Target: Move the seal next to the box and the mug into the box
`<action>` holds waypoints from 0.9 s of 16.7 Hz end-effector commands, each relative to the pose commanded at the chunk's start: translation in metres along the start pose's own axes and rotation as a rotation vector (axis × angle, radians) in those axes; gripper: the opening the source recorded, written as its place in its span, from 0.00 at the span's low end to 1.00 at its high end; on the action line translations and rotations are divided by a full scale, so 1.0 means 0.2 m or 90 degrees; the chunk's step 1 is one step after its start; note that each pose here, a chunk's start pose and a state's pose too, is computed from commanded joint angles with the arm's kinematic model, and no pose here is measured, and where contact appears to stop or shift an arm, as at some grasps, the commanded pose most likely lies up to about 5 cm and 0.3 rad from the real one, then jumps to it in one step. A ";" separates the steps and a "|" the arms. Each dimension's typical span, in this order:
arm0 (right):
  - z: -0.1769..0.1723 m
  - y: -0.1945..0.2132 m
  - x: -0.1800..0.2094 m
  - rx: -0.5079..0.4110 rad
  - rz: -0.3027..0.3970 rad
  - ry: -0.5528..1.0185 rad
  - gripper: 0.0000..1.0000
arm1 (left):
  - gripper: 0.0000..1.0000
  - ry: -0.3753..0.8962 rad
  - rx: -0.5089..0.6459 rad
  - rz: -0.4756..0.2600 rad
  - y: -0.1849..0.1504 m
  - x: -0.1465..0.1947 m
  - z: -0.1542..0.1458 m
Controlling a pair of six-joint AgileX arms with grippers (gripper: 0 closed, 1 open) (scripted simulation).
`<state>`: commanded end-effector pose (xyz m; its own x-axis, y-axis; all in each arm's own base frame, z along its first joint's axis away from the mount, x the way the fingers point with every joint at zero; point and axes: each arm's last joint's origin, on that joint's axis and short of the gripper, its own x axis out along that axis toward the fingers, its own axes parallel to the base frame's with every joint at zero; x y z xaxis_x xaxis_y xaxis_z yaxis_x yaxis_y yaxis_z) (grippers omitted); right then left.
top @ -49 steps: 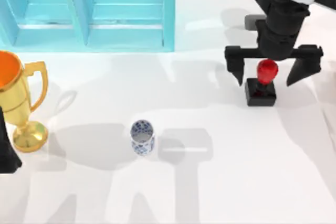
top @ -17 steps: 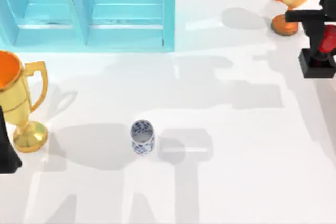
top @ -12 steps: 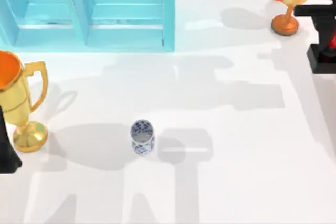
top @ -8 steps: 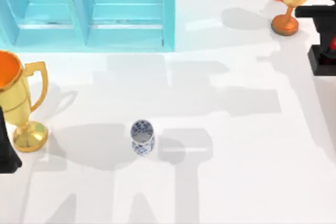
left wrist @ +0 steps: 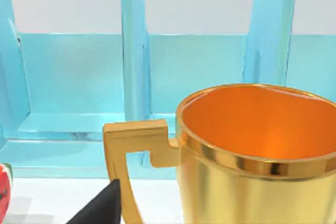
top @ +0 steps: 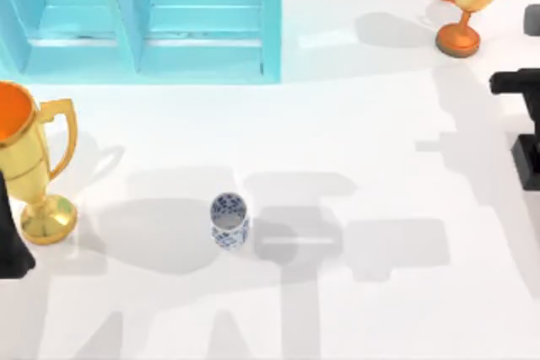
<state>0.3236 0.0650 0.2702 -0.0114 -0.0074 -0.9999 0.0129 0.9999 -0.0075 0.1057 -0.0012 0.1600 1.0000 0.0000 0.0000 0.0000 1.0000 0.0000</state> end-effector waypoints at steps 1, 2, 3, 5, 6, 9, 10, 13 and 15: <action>-0.05 0.00 0.00 0.000 0.000 -0.002 0.00 | 1.00 0.000 0.000 0.000 0.00 0.00 0.00; -0.08 0.00 -0.01 0.000 0.001 -0.004 0.00 | 1.00 0.000 0.000 0.000 0.00 0.00 0.00; -0.11 0.01 -0.01 0.000 0.001 -0.006 0.00 | 1.00 0.000 0.000 0.000 0.00 0.00 0.00; -0.12 0.01 -0.01 -0.001 0.001 -0.007 0.00 | 1.00 0.000 0.000 0.000 0.00 0.00 0.00; -0.12 0.01 -0.01 -0.001 0.001 -0.007 0.00 | 1.00 0.000 0.000 0.000 0.00 0.00 0.00; -0.11 0.00 0.00 0.002 0.001 -0.004 0.00 | 1.00 0.000 0.000 0.000 0.00 0.00 0.00; -0.11 0.00 0.02 0.001 0.001 -0.004 0.00 | 1.00 0.000 0.000 0.000 0.00 0.00 0.00; -0.11 0.00 0.12 0.002 0.002 -0.008 0.00 | 1.00 0.000 0.000 0.000 0.00 0.00 0.00; -0.11 0.01 0.21 0.001 0.002 -0.009 0.00 | 1.00 0.000 0.000 0.000 0.00 0.00 0.00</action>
<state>0.3016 0.0661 0.2280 0.0033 -0.0044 -1.0000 0.0147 0.9999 -0.0044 0.1057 -0.0012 0.1600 1.0000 0.0000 0.0000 0.0000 1.0000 0.0000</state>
